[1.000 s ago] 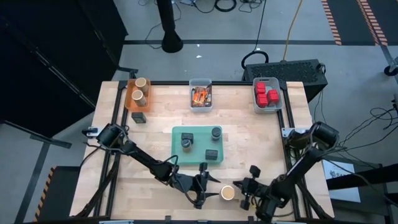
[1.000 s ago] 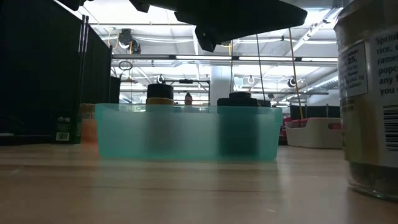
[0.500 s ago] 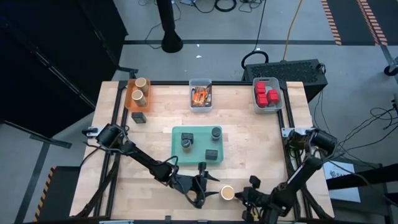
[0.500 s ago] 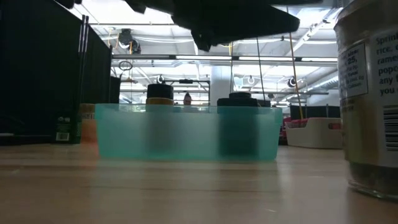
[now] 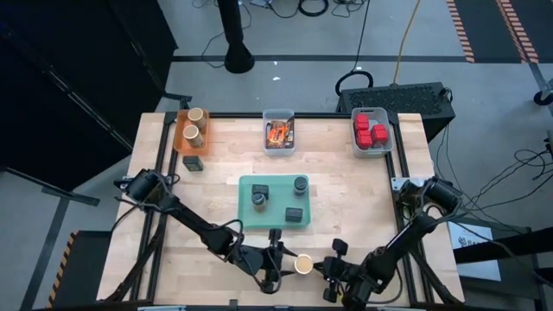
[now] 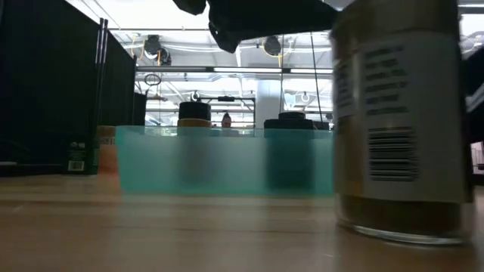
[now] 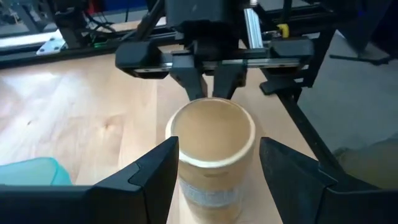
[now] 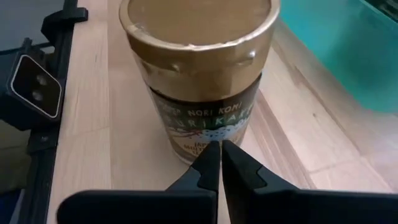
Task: Sort spices by type
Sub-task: Put the gold spice bottle into the orange bin
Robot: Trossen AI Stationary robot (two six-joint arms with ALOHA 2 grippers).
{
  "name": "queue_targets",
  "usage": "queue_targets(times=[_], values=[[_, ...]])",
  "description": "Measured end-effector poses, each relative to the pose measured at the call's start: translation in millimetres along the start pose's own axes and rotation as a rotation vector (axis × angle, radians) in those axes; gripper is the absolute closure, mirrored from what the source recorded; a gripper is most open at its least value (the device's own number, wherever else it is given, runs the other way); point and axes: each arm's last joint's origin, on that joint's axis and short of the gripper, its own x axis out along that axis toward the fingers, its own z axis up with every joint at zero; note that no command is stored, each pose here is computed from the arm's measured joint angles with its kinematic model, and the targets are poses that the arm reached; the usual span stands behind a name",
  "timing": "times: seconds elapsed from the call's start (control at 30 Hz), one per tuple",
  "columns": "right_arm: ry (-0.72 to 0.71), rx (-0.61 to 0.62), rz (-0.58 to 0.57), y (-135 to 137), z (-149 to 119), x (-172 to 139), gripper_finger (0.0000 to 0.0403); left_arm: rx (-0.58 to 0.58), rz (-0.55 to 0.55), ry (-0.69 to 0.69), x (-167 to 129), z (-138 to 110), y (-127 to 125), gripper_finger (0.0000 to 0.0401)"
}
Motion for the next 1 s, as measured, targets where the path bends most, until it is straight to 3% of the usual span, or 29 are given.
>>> queue_targets(times=[0.53, 0.83, 1.0], values=[[0.027, -0.055, 0.013, -6, 13, 14, 0.0403, -0.032, 0.044, 0.063, 0, -6, 2, 0.0174], [0.022, -0.046, 0.01, -6, 14, 15, 0.0403, -0.012, 0.09, 0.083, -4, -7, 1, 0.0115], [0.023, -0.044, 0.009, -6, 14, 15, 0.0403, -0.013, 0.111, 0.073, -8, -3, 1, 0.0106]])
